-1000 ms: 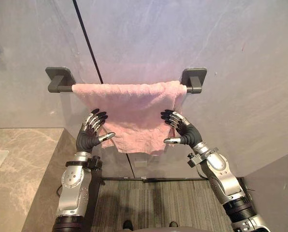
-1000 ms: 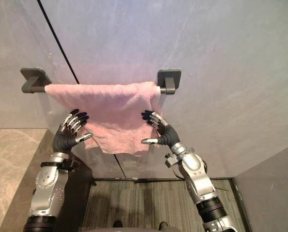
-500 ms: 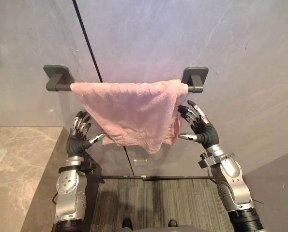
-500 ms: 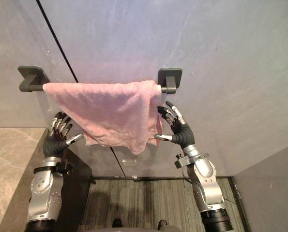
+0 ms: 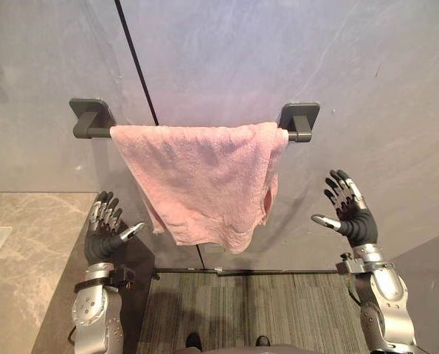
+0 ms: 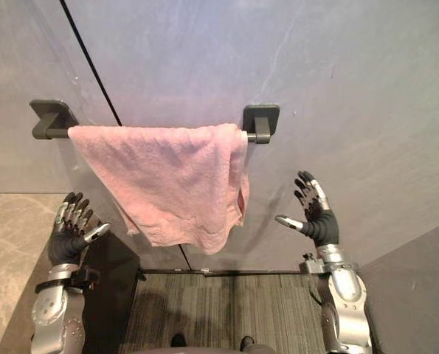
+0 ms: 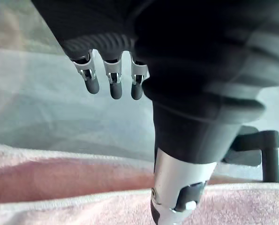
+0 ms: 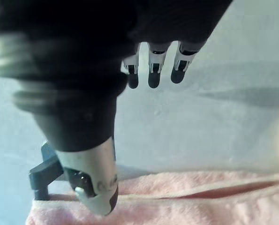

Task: Organize washtable

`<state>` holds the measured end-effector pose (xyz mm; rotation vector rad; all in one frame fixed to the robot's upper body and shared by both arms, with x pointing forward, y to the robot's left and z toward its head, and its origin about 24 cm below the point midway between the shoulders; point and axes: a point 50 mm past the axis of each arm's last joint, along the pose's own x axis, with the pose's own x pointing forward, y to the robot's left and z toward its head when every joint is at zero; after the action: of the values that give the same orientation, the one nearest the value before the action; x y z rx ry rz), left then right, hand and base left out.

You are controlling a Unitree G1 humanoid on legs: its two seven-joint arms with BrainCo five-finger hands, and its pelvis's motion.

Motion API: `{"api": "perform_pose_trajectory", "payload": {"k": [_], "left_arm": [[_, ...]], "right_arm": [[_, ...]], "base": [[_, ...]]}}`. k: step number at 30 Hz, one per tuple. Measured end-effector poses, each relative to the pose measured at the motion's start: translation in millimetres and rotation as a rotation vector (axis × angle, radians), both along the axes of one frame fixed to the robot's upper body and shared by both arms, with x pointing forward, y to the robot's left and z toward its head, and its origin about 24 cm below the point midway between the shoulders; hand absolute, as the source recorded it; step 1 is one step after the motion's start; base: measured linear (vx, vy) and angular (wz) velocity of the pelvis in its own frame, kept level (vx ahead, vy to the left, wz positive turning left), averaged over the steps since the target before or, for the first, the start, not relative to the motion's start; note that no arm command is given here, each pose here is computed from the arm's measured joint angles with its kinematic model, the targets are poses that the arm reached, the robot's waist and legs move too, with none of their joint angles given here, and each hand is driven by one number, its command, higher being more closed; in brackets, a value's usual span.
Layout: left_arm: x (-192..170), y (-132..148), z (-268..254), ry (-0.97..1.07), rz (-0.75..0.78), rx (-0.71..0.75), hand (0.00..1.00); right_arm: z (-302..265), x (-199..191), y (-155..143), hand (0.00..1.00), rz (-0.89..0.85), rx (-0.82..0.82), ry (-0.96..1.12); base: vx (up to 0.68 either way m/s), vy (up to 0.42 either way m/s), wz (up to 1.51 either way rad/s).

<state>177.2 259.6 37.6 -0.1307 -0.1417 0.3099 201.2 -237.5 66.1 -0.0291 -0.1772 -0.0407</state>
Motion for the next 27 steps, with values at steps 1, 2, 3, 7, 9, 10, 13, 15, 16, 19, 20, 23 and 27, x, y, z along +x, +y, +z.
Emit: {"api": "perform_pose_trajectory", "payload": {"k": [1, 2, 3, 7, 9, 10, 13, 15, 16, 19, 20, 23, 27], "left_arm": [[-2, 1, -2, 0.007, 0.003, -0.001, 0.00], [-6, 2, -4, 0.022, 0.013, -0.003, 0.00], [-9, 3, -7, 0.038, 0.018, -0.005, 0.00], [-16, 5, -30, 0.132, 0.036, -0.041, 0.00], [-23, 6, -53, 0.234, 0.049, -0.082, 0.00], [-26, 6, -58, 0.257, 0.052, -0.091, 0.00], [-36, 6, -80, 0.367, 0.067, -0.126, 0.00], [-43, 3, -93, 0.440, 0.063, -0.131, 0.00], [-45, 1, -99, 0.470, 0.056, -0.134, 0.00], [-54, -6, -116, 0.568, 0.034, -0.136, 0.00], [-57, -7, -121, 0.594, 0.036, -0.141, 0.00], [-69, -11, -136, 0.693, 0.032, -0.132, 0.00], [-83, -16, -152, 0.813, 0.003, -0.109, 0.00]], "right_arm": [[-3, -2, -3, 0.00, -0.014, -0.018, 0.019], [-11, -5, -8, 0.00, -0.037, -0.034, 0.058], [-18, -9, -11, 0.00, -0.056, -0.055, 0.097], [-45, -16, -18, 0.00, -0.106, -0.081, 0.227], [-74, -24, -23, 0.00, -0.143, -0.078, 0.357], [-80, -27, -23, 0.00, -0.151, -0.076, 0.385], [-107, -38, -21, 0.00, -0.163, -0.070, 0.515], [-119, -43, -14, 0.00, -0.137, -0.088, 0.578], [-125, -46, -12, 0.00, -0.129, -0.096, 0.608], [-144, -59, -9, 0.00, -0.126, -0.113, 0.721], [-149, -63, -9, 0.00, -0.127, -0.113, 0.751], [-161, -75, -10, 0.00, -0.130, -0.112, 0.825], [-175, -90, -9, 0.00, -0.130, -0.107, 0.918]], "base": [[-0.03, 0.002, 0.10], [-0.02, 0.003, 0.08], [-0.02, 0.003, 0.08], [-0.01, 0.006, 0.08], [-0.01, 0.014, 0.08], [-0.01, 0.017, 0.06], [0.00, 0.000, 0.00], [-0.03, 0.005, -0.05], [-0.02, 0.000, -0.05], [-0.05, 0.007, -0.02], [-0.05, 0.021, -0.03], [-0.04, 0.009, -0.04], [-0.03, 0.001, -0.02]]}}
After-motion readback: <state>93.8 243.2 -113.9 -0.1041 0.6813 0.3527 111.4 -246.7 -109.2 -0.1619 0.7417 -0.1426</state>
